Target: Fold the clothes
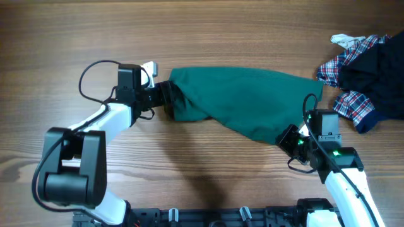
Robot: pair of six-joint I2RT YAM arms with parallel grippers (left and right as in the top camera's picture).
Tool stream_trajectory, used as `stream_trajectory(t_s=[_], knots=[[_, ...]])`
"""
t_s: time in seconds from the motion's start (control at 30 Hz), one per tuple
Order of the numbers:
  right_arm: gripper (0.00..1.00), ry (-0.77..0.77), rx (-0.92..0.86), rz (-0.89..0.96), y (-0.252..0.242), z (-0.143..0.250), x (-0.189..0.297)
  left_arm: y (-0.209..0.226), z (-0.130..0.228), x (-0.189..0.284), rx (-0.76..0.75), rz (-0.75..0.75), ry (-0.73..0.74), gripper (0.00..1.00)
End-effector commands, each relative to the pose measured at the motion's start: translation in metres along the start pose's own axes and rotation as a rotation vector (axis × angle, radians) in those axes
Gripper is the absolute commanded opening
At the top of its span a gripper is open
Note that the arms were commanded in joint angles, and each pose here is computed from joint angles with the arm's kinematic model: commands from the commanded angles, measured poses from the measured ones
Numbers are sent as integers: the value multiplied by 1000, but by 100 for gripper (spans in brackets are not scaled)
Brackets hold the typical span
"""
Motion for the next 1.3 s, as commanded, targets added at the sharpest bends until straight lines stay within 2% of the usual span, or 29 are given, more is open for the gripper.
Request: stream_trajectory(t_s=[0.0, 0.1, 0.2, 0.57, 0.8, 1.0, 1.13, 1.27], knots=[[4, 2, 18, -26, 5, -1, 6, 3, 6, -11, 17, 38, 25, 73], [4, 3, 18, -24, 5, -1, 6, 4, 7, -15, 13, 48, 22, 73], [4, 3, 17, -24, 5, -1, 6, -4, 0, -14, -12, 140, -7, 75], [4, 9, 22, -16, 4, 0, 6, -7, -5, -13, -6, 168, -38, 73], [4, 9, 21, -16, 4, 0, 6, -19, -6, -11, -4, 307, -21, 74], [4, 8, 21, -15, 4, 0, 6, -8, -13, 1, 14, 378, -40, 74], [4, 6, 22, -14, 4, 0, 6, -11, -12, 1, 12, 404, -31, 68], [4, 6, 22, -15, 4, 0, 6, -20, -9, -2, -4, 435, -10, 57]])
Point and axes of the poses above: each gripper's point midway between its finger pads, its own x axis back along the fingers, its own y axis along the line the jaws close on, z = x × y, the point moved 9 cm from there along x, back along the fingers, and after that the axes turned 10 degrees about -x, right-handed, at the moved point
